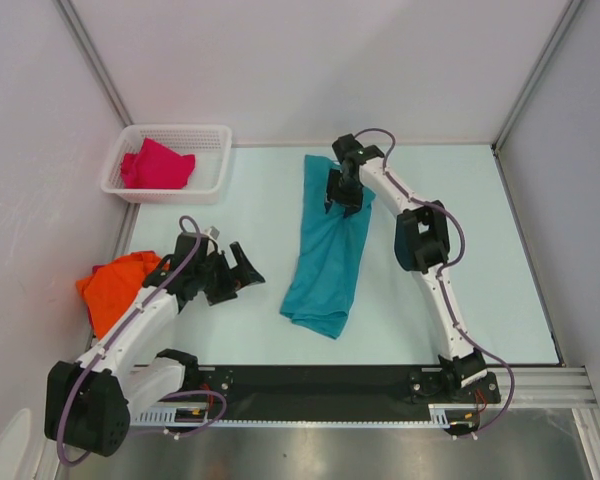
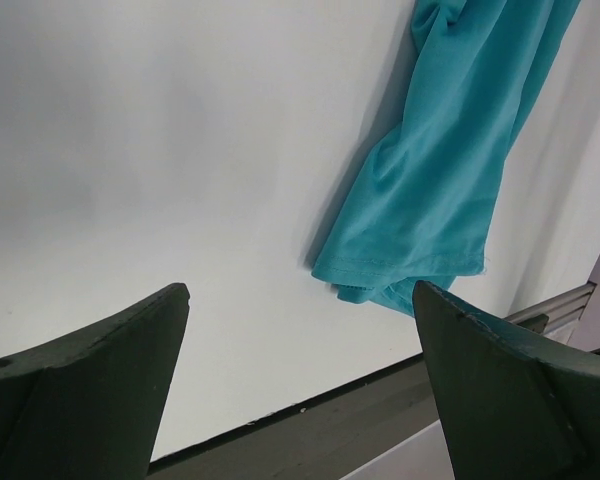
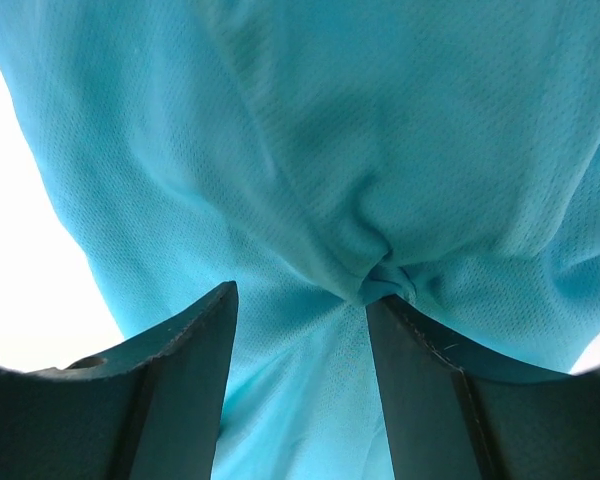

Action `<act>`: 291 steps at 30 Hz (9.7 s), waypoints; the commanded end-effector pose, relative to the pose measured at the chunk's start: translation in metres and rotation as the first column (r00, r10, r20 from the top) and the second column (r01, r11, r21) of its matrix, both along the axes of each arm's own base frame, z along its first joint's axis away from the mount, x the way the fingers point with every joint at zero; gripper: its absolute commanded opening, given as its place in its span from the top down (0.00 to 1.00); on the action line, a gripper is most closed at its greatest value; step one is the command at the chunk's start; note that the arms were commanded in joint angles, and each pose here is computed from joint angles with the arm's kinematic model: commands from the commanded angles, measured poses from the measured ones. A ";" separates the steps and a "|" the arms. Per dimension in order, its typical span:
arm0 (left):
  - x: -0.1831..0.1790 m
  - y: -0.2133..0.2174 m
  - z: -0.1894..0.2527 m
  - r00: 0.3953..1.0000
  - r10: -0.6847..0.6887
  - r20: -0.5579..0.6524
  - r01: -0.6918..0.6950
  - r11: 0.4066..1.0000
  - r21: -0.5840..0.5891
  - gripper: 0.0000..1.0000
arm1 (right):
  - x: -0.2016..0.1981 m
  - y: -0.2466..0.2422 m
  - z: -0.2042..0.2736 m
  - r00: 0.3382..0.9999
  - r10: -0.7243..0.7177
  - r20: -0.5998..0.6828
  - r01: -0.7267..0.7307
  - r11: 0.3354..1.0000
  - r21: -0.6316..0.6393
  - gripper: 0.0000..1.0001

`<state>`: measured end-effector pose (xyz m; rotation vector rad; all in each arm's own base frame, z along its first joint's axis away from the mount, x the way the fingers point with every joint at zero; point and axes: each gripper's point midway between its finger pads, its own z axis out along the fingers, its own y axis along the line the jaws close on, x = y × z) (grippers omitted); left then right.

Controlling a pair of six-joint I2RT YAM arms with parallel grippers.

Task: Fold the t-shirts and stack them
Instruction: Grab the bottom of the folded rectangular tshirt with both arms, then fold the folded rectangular tshirt in 1/3 of the way

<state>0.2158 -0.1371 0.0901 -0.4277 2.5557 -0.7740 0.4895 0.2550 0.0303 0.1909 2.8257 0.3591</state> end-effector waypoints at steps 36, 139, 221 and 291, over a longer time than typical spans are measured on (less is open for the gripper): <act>-0.037 -0.091 -0.052 0.973 -0.206 -0.103 0.183 0.963 -0.200 0.00 | -0.300 -0.003 0.036 0.998 0.062 0.004 -0.062 0.998 -0.028 0.38; -0.077 -0.083 -0.104 0.949 -0.280 -0.148 0.254 0.952 -0.169 1.00 | -0.327 0.006 -0.006 0.999 0.040 0.033 -0.033 0.981 -0.192 1.00; 0.114 -0.098 0.028 0.972 -0.229 0.054 0.234 0.963 -0.137 0.11 | -0.184 -0.037 0.091 0.971 -0.037 0.237 0.102 0.958 -0.267 0.57; 0.046 -0.072 0.004 0.976 -0.214 0.042 0.217 0.967 -0.130 0.11 | -0.160 0.035 0.094 0.952 0.125 0.279 -0.033 0.949 -0.313 0.57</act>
